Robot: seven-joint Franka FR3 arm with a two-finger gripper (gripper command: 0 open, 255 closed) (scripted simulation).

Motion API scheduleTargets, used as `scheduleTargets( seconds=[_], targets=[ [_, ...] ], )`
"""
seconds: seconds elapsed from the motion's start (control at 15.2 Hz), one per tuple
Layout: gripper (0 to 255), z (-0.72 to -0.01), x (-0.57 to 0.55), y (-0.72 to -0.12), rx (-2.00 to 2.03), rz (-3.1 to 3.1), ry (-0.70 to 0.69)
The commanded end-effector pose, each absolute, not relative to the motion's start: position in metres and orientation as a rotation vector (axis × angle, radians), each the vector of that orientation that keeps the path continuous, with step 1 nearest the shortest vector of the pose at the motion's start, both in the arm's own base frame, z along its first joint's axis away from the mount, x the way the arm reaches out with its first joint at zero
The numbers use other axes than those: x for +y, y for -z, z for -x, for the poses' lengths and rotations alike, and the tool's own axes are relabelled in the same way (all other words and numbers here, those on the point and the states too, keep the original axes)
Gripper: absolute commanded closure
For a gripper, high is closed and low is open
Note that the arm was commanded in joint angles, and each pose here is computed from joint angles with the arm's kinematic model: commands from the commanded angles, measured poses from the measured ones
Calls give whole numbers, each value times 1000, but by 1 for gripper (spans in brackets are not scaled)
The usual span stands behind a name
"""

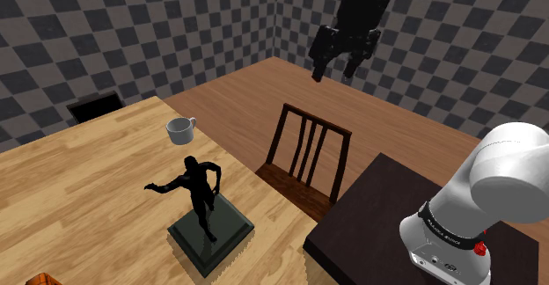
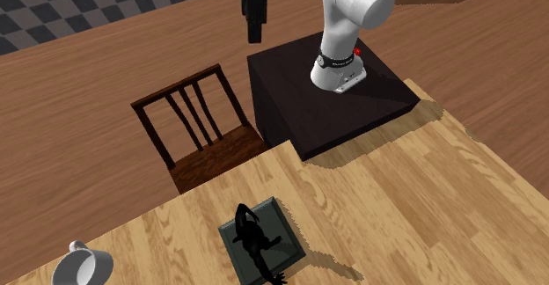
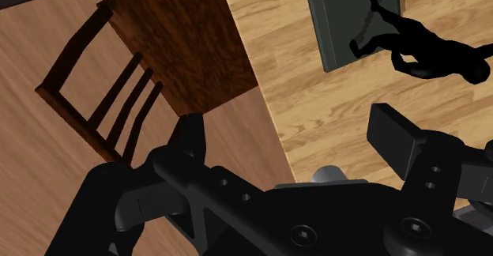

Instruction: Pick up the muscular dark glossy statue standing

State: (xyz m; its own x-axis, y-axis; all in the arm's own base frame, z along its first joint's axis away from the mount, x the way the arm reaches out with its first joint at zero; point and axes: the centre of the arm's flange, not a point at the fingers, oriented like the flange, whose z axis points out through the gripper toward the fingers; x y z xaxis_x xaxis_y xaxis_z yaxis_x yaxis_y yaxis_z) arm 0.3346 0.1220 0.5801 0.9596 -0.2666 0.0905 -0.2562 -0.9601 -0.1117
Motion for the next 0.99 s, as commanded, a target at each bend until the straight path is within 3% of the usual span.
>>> scheduleTargets(
  seconds=[0.0, 0.92],
  targets=[
    [0, -341, 144, -567, 447, 3000, 152],
    [0, -410, 293, -488, 729, 2912, 98]
  ],
)
